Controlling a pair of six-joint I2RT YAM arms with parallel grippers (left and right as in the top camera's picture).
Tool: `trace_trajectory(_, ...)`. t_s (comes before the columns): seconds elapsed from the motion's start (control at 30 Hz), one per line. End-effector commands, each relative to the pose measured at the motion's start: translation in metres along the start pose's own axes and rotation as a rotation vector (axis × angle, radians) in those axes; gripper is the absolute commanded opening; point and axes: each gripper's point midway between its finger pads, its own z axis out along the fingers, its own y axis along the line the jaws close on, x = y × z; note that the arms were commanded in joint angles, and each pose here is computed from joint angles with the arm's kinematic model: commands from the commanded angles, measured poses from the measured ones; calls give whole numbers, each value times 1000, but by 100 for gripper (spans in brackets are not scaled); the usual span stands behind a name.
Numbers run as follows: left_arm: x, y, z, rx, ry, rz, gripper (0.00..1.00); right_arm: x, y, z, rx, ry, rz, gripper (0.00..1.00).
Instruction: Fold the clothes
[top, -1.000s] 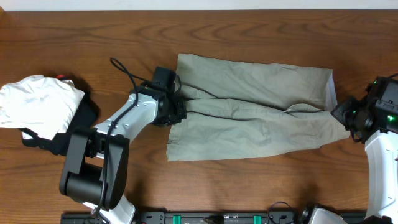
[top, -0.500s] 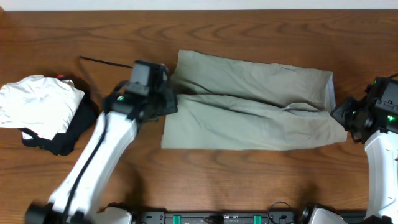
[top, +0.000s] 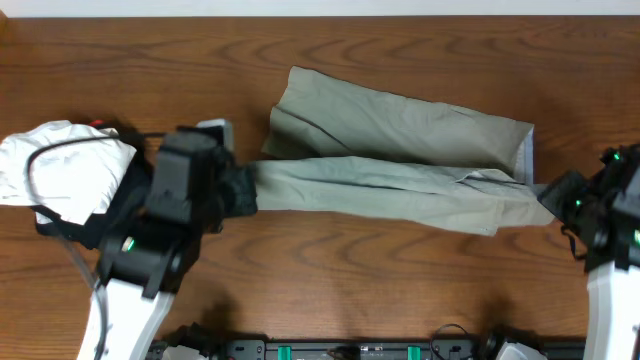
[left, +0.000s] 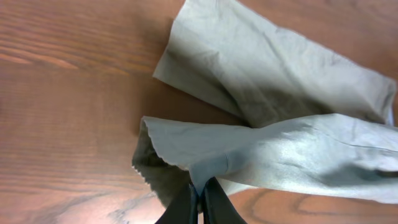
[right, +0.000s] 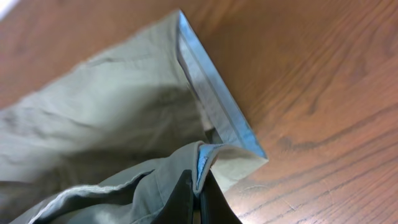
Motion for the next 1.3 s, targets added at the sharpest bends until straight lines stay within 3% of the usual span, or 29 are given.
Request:
trace_trajectory(0.0, -8, 8, -26, -31, -89, 2, 6, -12, -1, -26, -6, -96, -10, 1)
trace_trajectory(0.3, -6, 7, -60, 7, -178, -35, 6, -11, 0, -58, -43, -191, -14, 1)
trace_trajectory(0.6, -63, 7, -56, -44, -381, -49, 6, -39, 9, -44, -57, -247, 22, 1)
trace_trajectory(0.87, -103, -10, 24, -28, -353, 4, 6, -63, 28, 8, -106, -204, 15, 1)
trace_trajectory(1.27, -149, -21, 148, 1, -447, 73, 6, -77, 31, 82, -93, -152, 18, 1)
